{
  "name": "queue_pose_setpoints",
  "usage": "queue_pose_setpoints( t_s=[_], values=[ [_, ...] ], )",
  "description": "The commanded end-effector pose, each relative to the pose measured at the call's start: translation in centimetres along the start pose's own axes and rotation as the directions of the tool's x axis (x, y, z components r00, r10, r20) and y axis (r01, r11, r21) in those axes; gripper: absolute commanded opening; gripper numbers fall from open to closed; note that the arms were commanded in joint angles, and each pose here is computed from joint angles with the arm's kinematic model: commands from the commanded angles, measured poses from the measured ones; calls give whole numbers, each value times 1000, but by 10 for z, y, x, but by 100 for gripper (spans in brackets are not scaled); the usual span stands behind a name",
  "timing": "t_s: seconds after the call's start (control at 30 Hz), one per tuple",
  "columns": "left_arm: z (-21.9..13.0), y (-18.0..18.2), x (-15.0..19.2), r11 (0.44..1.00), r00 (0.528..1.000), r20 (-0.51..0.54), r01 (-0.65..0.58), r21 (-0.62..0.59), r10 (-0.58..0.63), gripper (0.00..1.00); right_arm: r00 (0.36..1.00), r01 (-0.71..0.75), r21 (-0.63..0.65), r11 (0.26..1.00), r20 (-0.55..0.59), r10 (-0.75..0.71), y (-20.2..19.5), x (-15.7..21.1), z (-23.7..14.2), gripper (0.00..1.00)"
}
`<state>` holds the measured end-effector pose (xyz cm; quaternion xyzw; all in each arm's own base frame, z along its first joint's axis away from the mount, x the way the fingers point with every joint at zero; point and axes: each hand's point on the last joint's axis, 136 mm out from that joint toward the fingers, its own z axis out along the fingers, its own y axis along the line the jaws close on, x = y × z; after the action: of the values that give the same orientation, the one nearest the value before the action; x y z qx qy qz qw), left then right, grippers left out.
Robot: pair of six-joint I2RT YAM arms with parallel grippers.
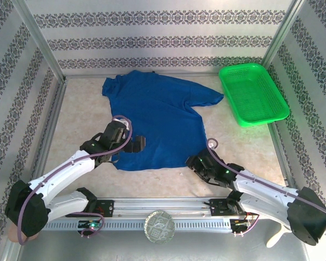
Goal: Fold the inside-out t-shirt
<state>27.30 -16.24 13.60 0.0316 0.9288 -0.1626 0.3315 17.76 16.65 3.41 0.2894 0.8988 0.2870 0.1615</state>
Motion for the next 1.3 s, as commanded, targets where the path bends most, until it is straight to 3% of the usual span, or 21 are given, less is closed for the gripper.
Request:
queue_pose_setpoints(
  t_s=[0.0,0.43,0.83,1.27],
  values=[
    [-2,-4,-3,1000,1000,12,-27,-8,27,99,995,-70,11,997,78,69,-8,-10,2,55],
    [12,-17,12,997,997,-39,-67,29,68,99,998,-30,-7,1000,59,31,21,-11,15,38],
    [25,-26,25,995,994,-75,-77,56,81,99,998,-4,-78,997,57,9,49,-9,3,44],
    [33,-35,26,993,991,-90,-95,69,101,99,998,-26,-45,999,55,29,40,-8,17,40]
  ],
)
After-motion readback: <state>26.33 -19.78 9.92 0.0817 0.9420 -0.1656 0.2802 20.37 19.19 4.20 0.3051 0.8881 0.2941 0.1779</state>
